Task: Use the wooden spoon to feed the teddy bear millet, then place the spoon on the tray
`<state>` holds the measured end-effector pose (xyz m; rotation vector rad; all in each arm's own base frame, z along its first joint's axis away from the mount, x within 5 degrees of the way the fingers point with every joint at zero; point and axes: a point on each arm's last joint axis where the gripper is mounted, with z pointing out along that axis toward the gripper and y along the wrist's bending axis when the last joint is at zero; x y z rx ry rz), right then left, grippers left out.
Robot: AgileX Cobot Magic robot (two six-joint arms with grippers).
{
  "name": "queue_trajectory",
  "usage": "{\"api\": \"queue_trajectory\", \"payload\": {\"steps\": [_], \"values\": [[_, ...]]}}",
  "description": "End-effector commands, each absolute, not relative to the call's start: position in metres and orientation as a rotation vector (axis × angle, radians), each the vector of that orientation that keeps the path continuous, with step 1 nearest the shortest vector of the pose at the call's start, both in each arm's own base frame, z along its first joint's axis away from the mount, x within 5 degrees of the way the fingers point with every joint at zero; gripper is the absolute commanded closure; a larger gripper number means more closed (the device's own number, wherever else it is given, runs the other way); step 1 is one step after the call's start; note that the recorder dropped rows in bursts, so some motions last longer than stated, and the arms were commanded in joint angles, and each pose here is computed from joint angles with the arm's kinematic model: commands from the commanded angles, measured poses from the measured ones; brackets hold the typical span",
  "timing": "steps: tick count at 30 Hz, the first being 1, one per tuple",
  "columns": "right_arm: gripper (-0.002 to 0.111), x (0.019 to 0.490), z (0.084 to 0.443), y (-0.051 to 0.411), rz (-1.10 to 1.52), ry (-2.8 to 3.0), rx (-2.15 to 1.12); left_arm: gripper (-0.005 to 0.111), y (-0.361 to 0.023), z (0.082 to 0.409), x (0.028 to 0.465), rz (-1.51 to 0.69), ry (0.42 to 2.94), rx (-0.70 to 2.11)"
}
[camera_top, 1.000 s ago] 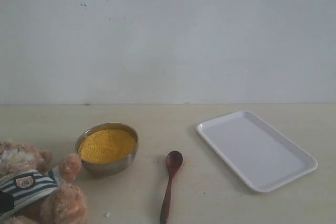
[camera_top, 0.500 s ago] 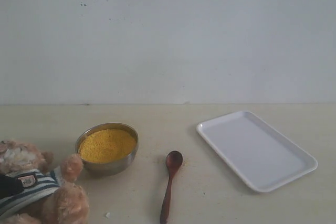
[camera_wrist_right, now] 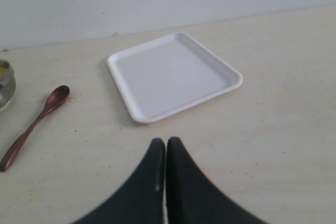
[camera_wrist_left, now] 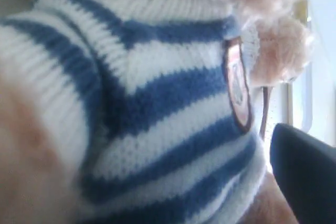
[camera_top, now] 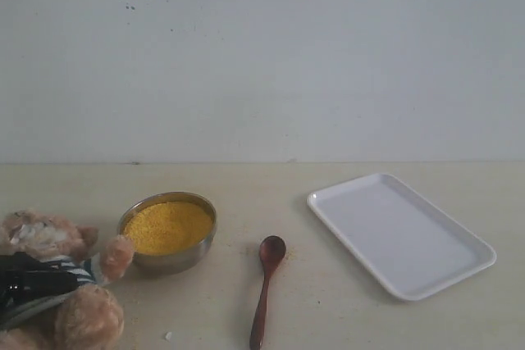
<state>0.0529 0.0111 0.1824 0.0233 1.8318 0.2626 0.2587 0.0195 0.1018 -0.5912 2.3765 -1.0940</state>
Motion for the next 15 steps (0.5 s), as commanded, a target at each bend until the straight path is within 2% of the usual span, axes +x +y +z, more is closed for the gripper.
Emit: {"api": "queue_trajectory", "payload": {"steps": [1,2,4,8,11,15], "values": [[0.108,0.053,0.184,0.011,0.256,1.815,0.023,0.008,0.023,0.093,0.273,-1.118,2.369,-0.594],[0.108,0.053,0.184,0.011,0.256,1.815,0.023,0.016,0.024,0.091,0.275,-1.121,2.368,-0.593],[0.108,0.053,0.184,0.011,0.256,1.815,0.023,0.039,0.025,0.089,0.280,-1.120,2.367,-0.592],[0.108,0.053,0.184,0.011,0.256,1.815,0.023,0.100,0.028,0.088,0.286,-1.118,2.362,-0.586],[0.108,0.053,0.184,0.011,0.256,1.815,0.023,0.103,0.029,0.091,0.291,-1.122,2.345,-0.564],[0.108,0.053,0.184,0.011,0.256,1.815,0.023,0.103,0.024,0.098,0.291,-1.233,2.286,-0.526]]}}
